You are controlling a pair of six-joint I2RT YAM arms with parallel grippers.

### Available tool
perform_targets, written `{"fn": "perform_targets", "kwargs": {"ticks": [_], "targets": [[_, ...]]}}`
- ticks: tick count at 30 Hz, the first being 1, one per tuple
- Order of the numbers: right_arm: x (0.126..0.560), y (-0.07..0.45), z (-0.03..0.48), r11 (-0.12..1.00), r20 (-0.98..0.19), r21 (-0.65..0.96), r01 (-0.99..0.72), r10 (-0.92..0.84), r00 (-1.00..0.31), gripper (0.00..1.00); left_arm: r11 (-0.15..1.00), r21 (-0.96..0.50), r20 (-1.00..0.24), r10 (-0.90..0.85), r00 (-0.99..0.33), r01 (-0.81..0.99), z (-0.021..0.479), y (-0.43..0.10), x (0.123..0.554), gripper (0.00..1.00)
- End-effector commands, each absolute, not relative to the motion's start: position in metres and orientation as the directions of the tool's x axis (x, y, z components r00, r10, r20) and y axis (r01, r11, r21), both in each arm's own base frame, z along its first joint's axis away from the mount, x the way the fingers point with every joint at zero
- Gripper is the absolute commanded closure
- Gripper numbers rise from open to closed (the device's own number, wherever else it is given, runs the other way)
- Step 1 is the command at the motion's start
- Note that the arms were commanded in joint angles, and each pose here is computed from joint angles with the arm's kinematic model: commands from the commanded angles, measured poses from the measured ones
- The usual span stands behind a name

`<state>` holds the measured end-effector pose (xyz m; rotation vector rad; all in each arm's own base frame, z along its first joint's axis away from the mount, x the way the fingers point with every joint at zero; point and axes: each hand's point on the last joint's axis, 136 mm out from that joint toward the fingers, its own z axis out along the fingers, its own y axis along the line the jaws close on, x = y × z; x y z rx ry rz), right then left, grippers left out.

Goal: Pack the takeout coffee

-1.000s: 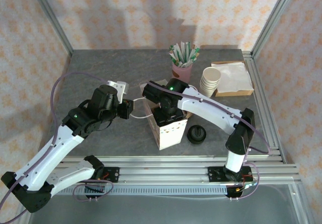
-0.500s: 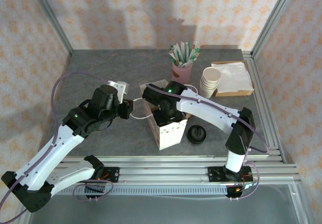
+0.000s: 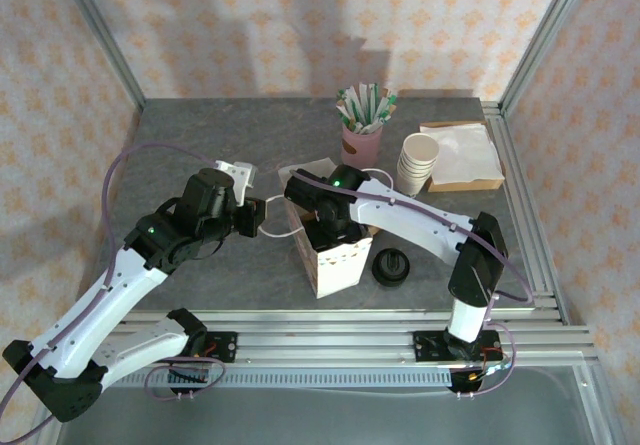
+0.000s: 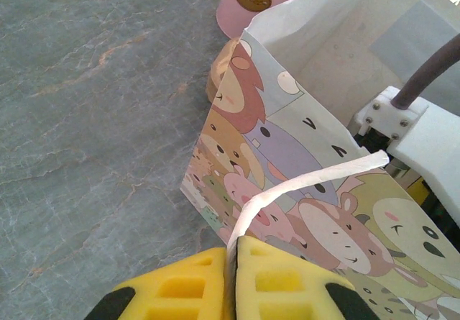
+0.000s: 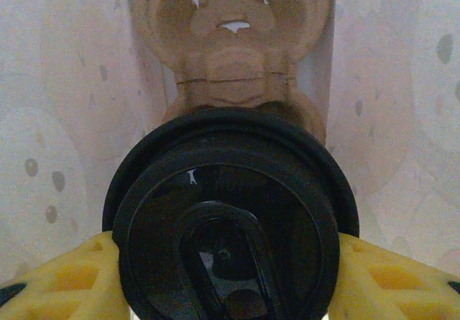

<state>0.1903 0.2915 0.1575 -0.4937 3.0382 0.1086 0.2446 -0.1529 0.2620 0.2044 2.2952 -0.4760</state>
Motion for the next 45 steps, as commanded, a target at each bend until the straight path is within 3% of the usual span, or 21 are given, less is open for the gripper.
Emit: {"fn": "perform_targets", "kwargs": {"ticks": [1,45], "targets": [[0.191,0.288,0.157,0.947,-0.077,0.064,-0.315,-0.31,-0.948,0.44,0.919,-0.277,-0.713,-0.002,-0.701,0.279,0.257,-0.152,0.245,0.9],[0.186,0.294,0.112,0.95,-0.003,0.091,-0.298,-0.299,-0.954,0.49,0.922,-0.272,-0.699,0.009,-0.715,0.277,0.249,-0.153,0.246,0.96]]}}
